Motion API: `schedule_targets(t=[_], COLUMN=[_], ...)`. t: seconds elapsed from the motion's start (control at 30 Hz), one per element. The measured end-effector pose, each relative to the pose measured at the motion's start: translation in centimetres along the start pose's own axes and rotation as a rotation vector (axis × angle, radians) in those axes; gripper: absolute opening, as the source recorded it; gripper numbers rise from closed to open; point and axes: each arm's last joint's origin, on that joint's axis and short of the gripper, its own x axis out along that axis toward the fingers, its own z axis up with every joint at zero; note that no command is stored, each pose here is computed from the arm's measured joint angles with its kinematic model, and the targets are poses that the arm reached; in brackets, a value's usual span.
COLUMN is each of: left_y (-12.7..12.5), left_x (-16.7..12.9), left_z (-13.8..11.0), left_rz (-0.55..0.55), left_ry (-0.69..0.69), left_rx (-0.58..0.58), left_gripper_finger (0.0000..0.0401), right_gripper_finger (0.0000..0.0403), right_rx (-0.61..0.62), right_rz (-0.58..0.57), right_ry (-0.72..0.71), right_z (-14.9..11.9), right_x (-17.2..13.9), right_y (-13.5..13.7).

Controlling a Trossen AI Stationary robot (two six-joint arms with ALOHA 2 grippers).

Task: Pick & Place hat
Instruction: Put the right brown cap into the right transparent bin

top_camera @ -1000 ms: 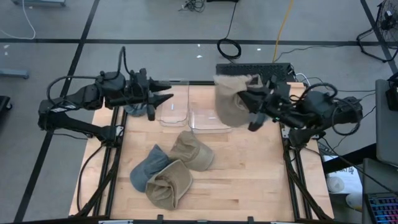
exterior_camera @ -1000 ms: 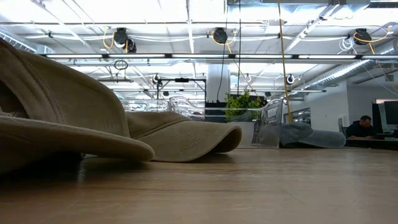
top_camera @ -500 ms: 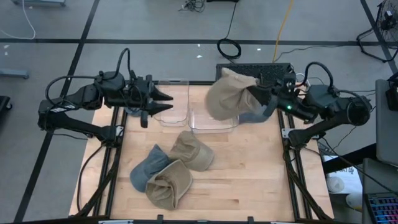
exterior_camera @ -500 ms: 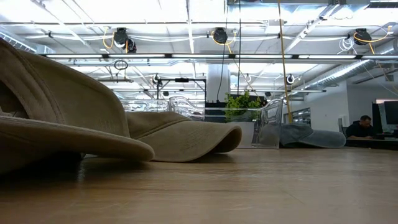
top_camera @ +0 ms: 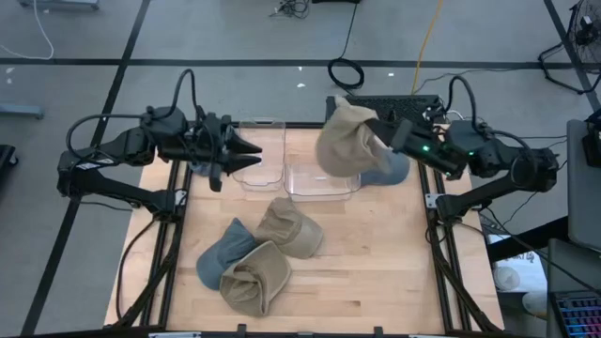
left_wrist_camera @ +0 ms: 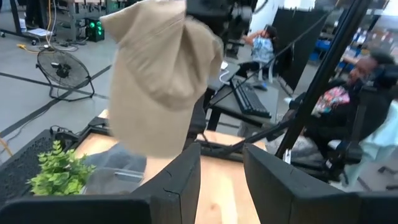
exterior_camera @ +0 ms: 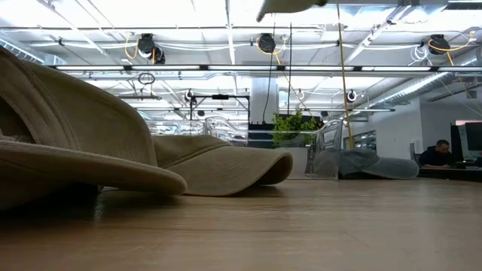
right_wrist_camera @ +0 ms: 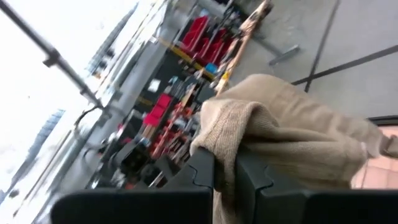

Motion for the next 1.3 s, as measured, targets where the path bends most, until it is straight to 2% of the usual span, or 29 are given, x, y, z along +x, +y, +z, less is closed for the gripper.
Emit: schedule_targets(t=[0.33,0.5,0.9,1.17,1.3], left_y=[-0.2,-0.3,-0.9,-1.0,-1.1], left_x=[-0.3,-0.9,-3.8,-4.7,-4.8], left_z=[0.6,0.8,1.6,1.8,1.8], left_rz=[-0.014,-0.016,-0.025,-0.026,-0.026], left_ry=[-0.061,-0.075,-0.145,-0.165,-0.169], left_rx=[-0.014,-0.007,0.066,0.099,0.11], left_gripper_finger=[0.0127,0.0127,0.0127,0.0127,0.0127], right_gripper_finger=[0.0011,0.0011,0.0011,0.0011,0.0011], right_rx=[-0.049,-0.105,-0.182,-0.217,-0.171], right_rz=[-0.169,-0.259,-0.432,-0.532,-0.587], right_ry=[-0.143,-0.166,-0.137,-0.088,-0.082], right_z=[-2.1,-3.4,-6.2,-7.6,-8.0], right_x=[3.7,5.4,7.9,9.2,9.4], right_y=[-1.3,-2.4,-5.0,-6.8,-7.7])
